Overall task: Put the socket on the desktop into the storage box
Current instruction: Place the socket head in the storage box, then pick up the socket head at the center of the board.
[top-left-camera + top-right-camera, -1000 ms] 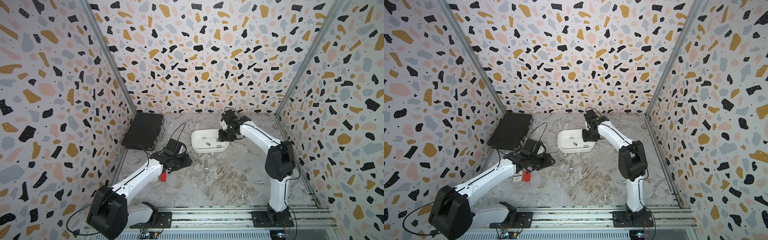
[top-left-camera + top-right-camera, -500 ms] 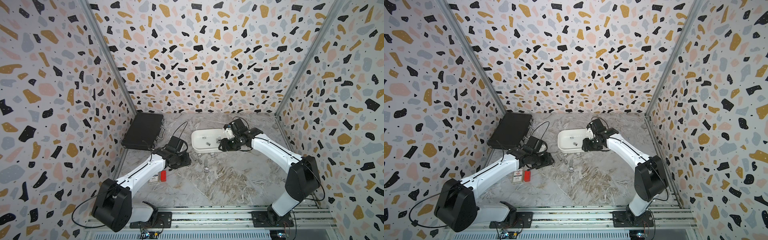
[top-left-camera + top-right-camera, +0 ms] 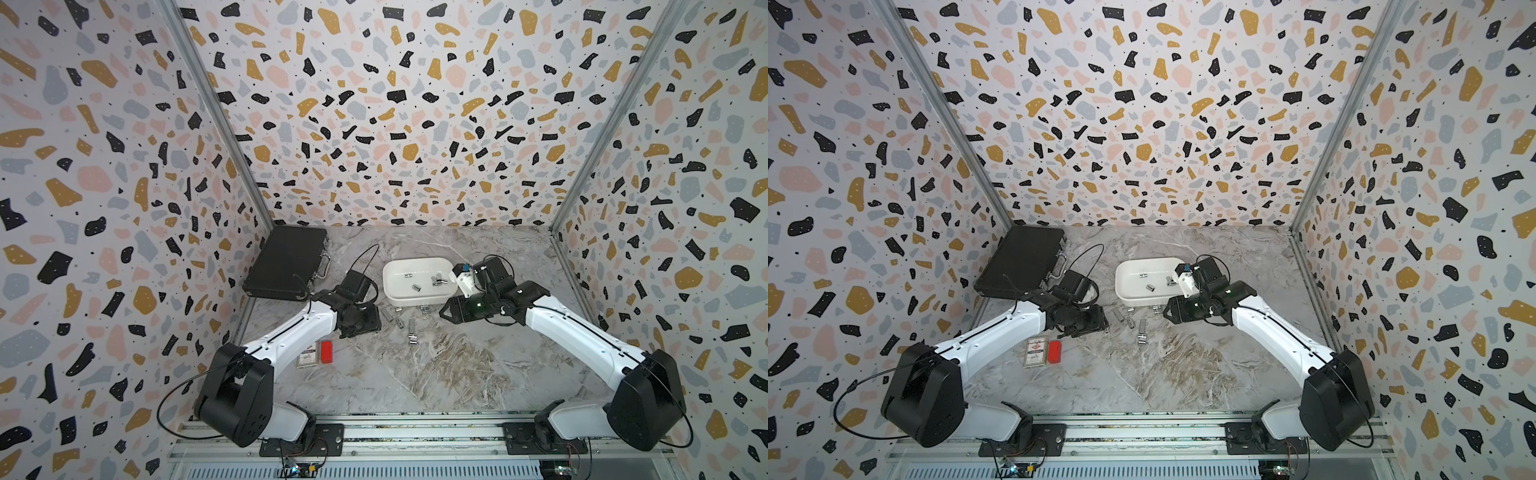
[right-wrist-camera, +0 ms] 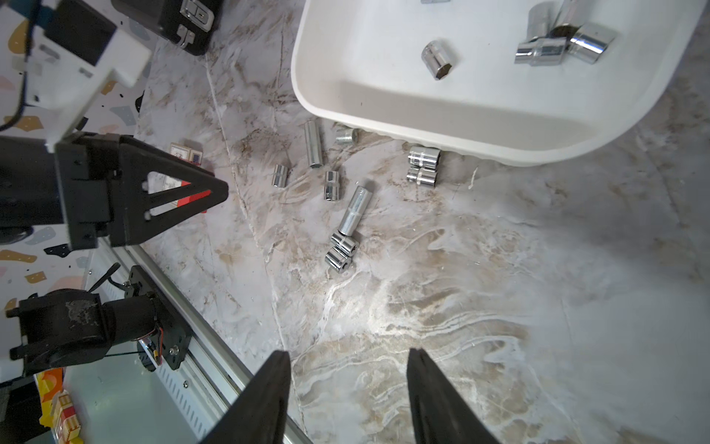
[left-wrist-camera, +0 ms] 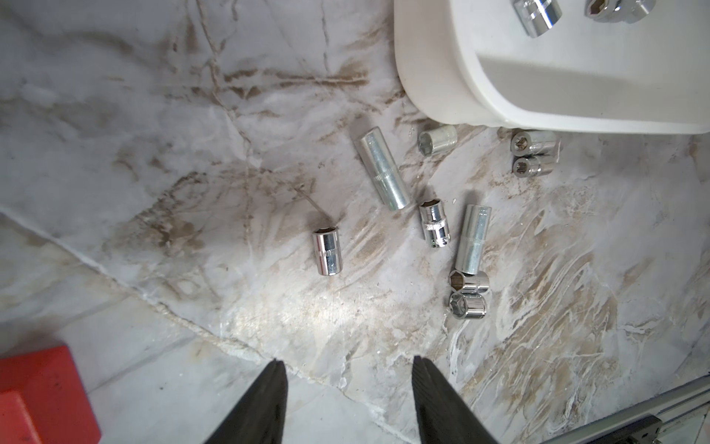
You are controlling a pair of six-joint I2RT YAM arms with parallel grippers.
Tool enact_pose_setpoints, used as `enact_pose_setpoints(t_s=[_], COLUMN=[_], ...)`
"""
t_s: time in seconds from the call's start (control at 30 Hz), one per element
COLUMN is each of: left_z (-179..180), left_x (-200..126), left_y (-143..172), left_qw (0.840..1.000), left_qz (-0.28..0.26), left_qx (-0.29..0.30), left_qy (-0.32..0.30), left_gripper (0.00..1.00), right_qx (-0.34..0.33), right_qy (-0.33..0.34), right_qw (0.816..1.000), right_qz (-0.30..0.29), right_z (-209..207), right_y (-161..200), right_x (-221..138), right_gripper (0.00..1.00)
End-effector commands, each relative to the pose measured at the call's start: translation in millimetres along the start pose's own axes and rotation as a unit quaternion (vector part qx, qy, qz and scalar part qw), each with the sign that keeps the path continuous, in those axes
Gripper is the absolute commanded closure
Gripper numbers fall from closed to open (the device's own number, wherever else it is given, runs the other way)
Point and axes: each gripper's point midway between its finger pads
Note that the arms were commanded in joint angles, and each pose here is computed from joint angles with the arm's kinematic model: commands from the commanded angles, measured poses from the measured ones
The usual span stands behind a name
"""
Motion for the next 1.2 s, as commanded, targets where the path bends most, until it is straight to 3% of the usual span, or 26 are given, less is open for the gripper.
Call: enact_pose_setpoints(t_s=[0.0, 1.17], left_z=[-4.3, 15.2], left_x=[-4.4, 53.1], left_y=[-10.9, -27.1], left_qw=[1.000, 0.993], left_qz=[-0.013, 0.021], left_qx=[0.010, 0.022], left_qy=[-0.006, -0.112], left_gripper=[0.45, 0.57], right_qx=[-0.030, -0.047], right_qy=[-0.017, -0.020], right_qw=[0.999, 0.999], right_qz=[-0.023, -0.017], right_z=[14.1, 24.1], right_y=[-3.8, 34.4], right_x=[-10.4, -8.4], right_gripper=[0.46, 0.49])
Point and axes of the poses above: each gripper's point midway between its finger pads, its own x axis out along the fingers, its own z axis along the line the jaws close on, y = z × x, and after that the axes turned 15 degrees about -x, right-handed
